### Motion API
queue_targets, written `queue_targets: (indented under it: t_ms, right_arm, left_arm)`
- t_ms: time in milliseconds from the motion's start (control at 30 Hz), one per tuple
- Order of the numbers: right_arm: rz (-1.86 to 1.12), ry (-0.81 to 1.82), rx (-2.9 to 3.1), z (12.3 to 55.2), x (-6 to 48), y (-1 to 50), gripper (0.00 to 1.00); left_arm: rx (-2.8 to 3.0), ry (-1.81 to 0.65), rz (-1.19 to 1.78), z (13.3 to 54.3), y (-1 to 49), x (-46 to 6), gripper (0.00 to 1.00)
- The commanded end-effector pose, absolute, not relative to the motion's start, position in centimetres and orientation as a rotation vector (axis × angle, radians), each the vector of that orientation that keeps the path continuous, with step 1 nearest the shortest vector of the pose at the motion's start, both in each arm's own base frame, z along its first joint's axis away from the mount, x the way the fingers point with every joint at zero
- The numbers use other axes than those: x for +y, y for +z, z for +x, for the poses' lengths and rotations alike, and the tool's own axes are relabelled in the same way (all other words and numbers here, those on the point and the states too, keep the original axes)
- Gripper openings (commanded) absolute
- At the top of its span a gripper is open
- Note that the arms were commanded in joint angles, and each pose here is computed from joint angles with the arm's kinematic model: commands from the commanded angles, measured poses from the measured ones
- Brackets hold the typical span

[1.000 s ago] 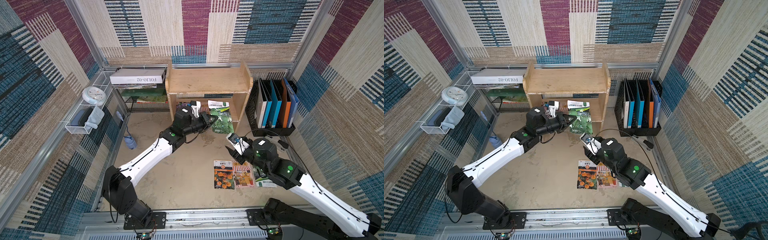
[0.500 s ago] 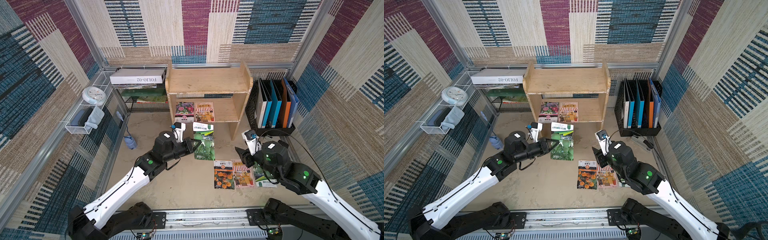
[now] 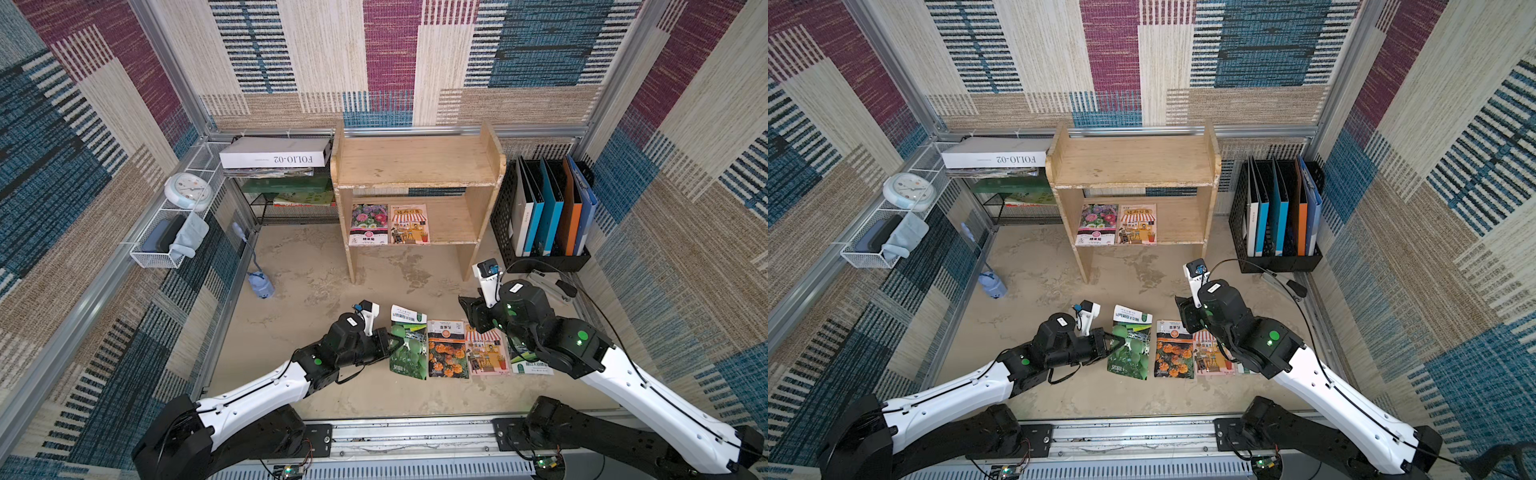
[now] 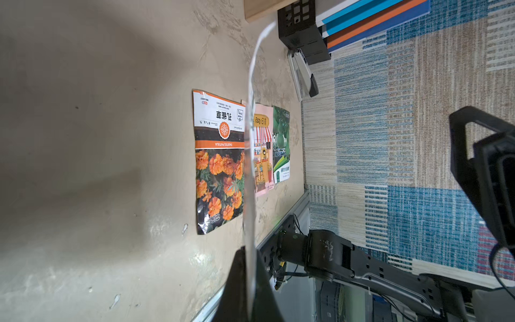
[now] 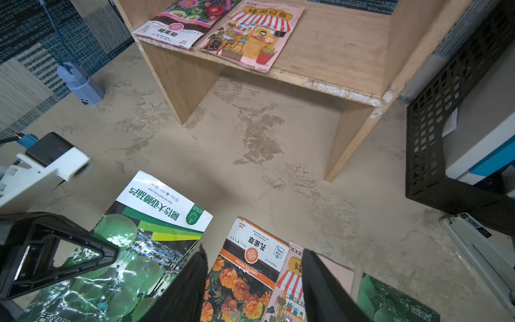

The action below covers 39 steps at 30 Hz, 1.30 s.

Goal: Take the seed bag off the shelf
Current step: Place the seed packet at the center of the board.

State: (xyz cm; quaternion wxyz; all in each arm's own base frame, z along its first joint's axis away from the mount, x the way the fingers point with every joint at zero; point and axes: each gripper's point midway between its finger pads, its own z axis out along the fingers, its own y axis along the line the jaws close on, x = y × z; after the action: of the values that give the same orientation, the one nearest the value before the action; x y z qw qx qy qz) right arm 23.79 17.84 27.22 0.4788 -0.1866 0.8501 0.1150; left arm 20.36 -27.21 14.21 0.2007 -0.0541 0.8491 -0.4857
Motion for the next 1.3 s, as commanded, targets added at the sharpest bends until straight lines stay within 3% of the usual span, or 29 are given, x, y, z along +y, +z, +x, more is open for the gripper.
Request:
queue_targets:
  t_ms: [0, 700, 1267]
  right_arm:
    - [-0.438, 0.329, 2.072, 24.0, 18.7, 27.0, 0.58]
    - [-0.467, 0.337, 2.068, 24.8, 20.0, 25.9, 0.58]
    - [-0.485, 0.334, 2.075, 24.9, 20.3, 25.2, 0.57]
  left_arm:
    - [2.273, -1.337, -0.167, 21.5, 14.5, -26.8, 0.0]
    - [2.429, -1.291, -0.177, 22.7, 7.7, -29.1, 0.0]
    - [2.542, -1.176, -0.15, 22.5, 5.7, -28.9, 0.0]
